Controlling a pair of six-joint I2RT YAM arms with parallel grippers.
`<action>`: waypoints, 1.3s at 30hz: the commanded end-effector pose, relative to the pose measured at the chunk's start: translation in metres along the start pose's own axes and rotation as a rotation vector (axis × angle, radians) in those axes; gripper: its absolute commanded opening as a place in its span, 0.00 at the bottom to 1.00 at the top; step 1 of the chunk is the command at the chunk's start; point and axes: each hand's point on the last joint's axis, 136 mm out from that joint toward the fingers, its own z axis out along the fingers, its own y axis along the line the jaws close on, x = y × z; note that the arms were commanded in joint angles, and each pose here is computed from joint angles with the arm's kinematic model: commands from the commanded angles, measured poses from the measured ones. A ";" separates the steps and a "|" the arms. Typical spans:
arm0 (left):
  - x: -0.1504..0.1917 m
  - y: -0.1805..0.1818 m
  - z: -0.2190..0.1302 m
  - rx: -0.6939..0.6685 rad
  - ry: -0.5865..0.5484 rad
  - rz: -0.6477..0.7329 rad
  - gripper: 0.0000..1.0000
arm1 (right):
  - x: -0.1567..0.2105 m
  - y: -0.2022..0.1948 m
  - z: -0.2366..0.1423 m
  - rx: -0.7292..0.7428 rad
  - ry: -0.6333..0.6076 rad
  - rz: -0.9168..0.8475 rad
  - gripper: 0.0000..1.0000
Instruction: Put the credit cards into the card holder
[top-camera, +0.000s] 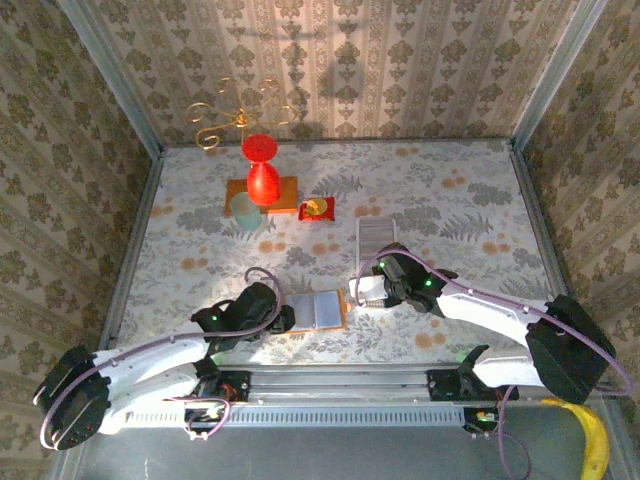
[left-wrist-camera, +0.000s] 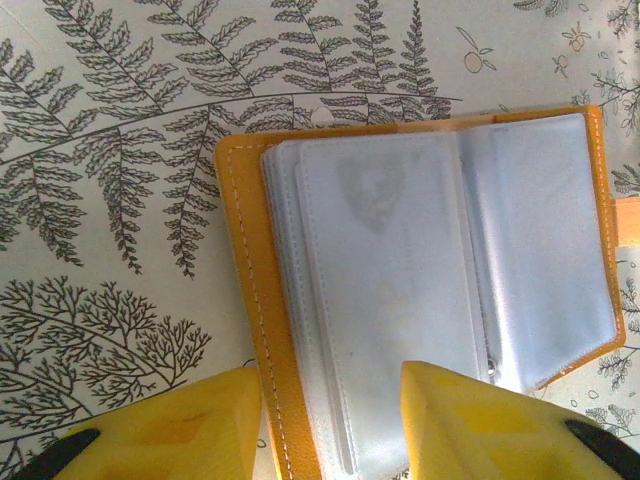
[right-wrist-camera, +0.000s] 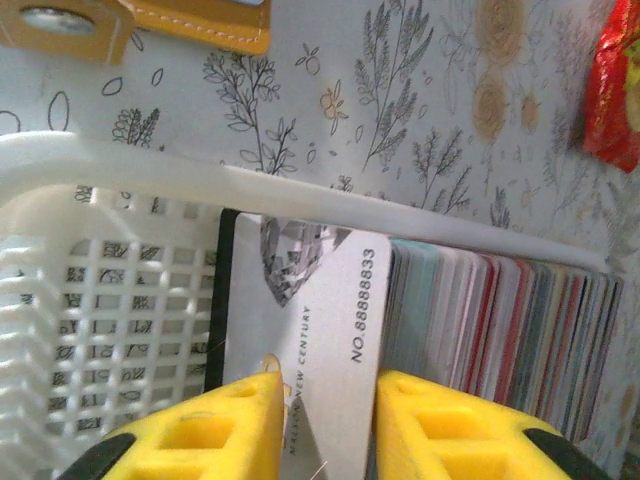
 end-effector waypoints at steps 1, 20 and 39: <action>0.001 0.001 0.002 0.001 0.004 -0.018 0.41 | 0.003 -0.004 -0.006 0.012 0.028 -0.013 0.26; 0.002 0.000 0.002 0.006 0.004 -0.022 0.38 | 0.005 -0.014 0.002 0.057 0.051 0.009 0.71; 0.003 0.001 0.003 0.004 0.004 -0.025 0.36 | 0.003 -0.013 0.004 0.052 0.056 0.023 0.31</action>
